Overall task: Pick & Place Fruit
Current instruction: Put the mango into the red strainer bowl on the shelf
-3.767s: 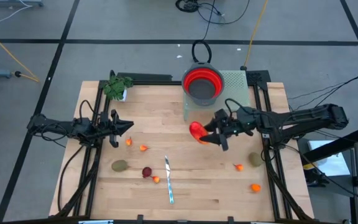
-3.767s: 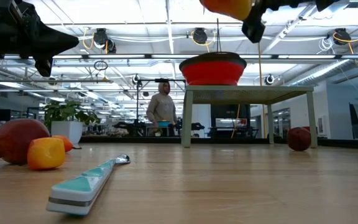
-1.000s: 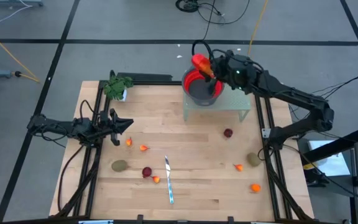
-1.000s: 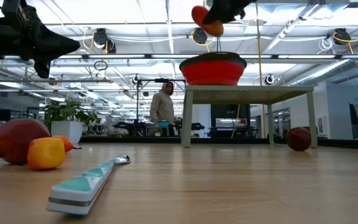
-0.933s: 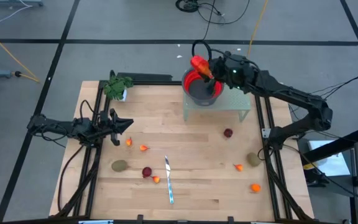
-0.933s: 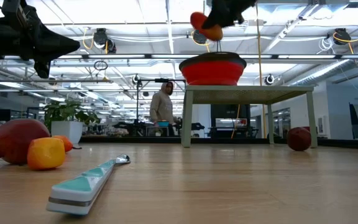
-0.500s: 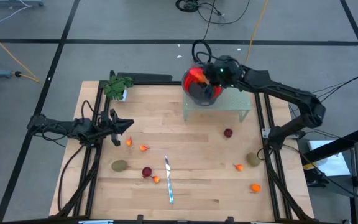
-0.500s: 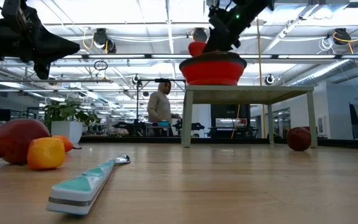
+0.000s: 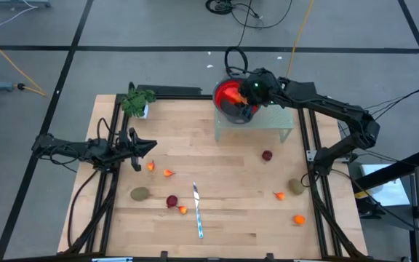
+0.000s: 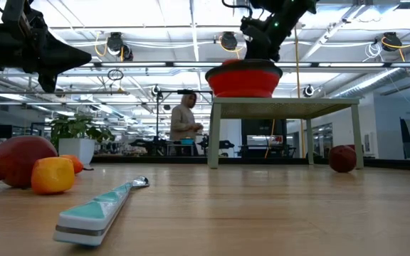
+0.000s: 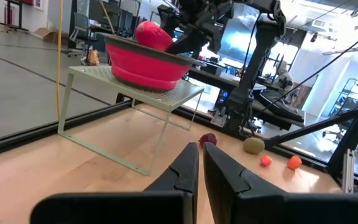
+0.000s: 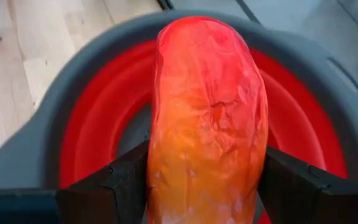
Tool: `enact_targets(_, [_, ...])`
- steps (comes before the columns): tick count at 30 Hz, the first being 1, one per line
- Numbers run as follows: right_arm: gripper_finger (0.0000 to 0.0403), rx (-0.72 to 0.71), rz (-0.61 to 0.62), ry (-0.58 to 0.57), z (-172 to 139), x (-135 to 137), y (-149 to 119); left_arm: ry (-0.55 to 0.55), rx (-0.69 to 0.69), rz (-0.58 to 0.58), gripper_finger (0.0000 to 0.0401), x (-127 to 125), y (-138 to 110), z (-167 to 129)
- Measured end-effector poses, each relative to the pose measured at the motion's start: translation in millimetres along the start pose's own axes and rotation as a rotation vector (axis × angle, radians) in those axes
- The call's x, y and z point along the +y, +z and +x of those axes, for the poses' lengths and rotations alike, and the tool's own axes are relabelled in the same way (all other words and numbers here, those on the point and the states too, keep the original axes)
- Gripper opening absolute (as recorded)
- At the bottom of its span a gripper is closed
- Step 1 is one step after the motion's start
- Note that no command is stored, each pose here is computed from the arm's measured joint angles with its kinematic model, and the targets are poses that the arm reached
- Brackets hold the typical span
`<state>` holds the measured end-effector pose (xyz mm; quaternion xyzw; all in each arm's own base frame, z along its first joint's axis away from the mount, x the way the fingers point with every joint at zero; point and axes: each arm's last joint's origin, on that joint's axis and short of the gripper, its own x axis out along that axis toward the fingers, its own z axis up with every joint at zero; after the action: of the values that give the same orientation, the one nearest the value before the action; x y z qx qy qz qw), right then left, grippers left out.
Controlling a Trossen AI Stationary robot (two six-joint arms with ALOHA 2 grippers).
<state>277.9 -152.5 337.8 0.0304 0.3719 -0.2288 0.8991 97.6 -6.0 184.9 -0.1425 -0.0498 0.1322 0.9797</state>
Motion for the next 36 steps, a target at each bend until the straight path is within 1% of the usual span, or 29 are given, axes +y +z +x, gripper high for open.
enact_targets(7, [0.0242, 0.000, 0.000, 0.001, 0.0, 0.0, 0.0, 0.000, 0.000, 0.002, 0.0024, 0.0, 0.0, 0.0])
enact_targets(13, [0.0242, -0.009, 0.004, 0.073, 0.0, 0.3, 0.0, 0.000, 0.000, 0.002, 0.0024, 0.0, 0.0, 0.0])
enact_targets(23, [0.0242, -0.004, 0.063, 0.047, 0.4, -11.7, -1.6, 0.000, 0.000, 0.001, 0.0024, 0.0, 0.0, 0.0])
enact_targets(26, [0.0242, -0.007, 0.073, 0.068, 0.4, -13.8, -1.9, 0.000, 0.000, 0.001, 0.0024, 0.0, 0.0, 0.0])
enact_targets(32, [0.0242, -0.005, 0.087, 0.062, 0.5, -15.5, -2.2, 0.000, -0.001, 0.000, 0.0024, 0.0, 0.1, 0.0])
enact_targets(36, [0.0242, 0.024, 0.093, 0.073, 9.4, -15.3, -4.2, 0.000, -0.002, -0.001, 0.0024, 0.0, 0.2, 0.0])
